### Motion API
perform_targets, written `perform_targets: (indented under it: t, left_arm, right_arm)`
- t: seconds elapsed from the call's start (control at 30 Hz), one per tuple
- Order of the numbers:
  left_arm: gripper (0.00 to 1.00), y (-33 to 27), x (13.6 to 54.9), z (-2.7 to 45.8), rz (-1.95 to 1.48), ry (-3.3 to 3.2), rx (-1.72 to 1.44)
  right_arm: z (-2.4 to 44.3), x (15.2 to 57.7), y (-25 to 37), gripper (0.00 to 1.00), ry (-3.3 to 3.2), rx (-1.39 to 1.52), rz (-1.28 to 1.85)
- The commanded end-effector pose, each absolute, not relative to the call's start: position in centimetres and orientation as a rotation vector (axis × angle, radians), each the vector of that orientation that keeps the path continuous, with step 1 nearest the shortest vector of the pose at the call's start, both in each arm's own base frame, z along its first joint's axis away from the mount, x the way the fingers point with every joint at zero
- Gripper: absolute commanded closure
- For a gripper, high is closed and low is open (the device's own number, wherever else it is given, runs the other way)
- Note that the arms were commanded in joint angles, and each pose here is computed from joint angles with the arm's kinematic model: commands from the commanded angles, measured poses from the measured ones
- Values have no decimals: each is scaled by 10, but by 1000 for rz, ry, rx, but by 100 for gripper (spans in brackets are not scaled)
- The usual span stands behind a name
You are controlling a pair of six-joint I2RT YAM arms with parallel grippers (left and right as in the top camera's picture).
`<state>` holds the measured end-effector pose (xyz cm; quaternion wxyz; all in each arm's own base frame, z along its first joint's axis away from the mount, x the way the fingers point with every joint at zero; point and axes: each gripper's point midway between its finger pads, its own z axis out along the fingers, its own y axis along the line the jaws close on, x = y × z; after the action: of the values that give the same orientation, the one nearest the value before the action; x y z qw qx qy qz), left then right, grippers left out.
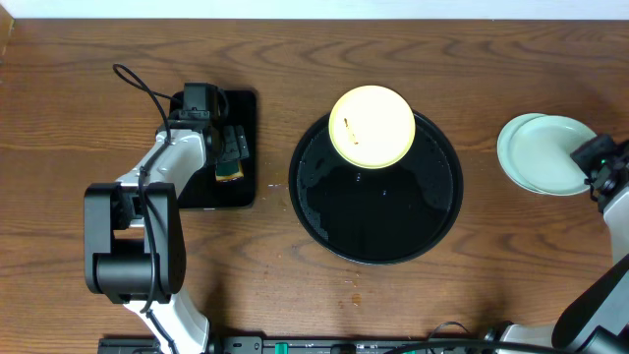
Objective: Clean dirty plates on tray and stack at the side
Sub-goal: 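Move the right gripper to the yellow plate's rim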
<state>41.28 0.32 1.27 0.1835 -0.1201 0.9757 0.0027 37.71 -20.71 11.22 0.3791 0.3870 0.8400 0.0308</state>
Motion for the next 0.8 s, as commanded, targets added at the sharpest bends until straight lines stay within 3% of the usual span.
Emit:
perform_targets:
  t: [0.0, 0.4, 0.57, 0.77]
  left_arm:
    - [9, 6, 411, 11, 27, 2755, -336]
    - [9, 6, 411, 11, 27, 2755, -336]
    - [9, 6, 411, 11, 27, 2755, -336]
    - [9, 6, 411, 11, 27, 2755, -336]
  right_arm:
    - [132, 405, -158, 50, 2186, 688, 303]
    - [157, 448, 32, 48, 2394, -147, 341]
    - [128, 465, 73, 44, 2476, -326, 218]
    - [78, 487, 85, 46, 2507, -356, 93]
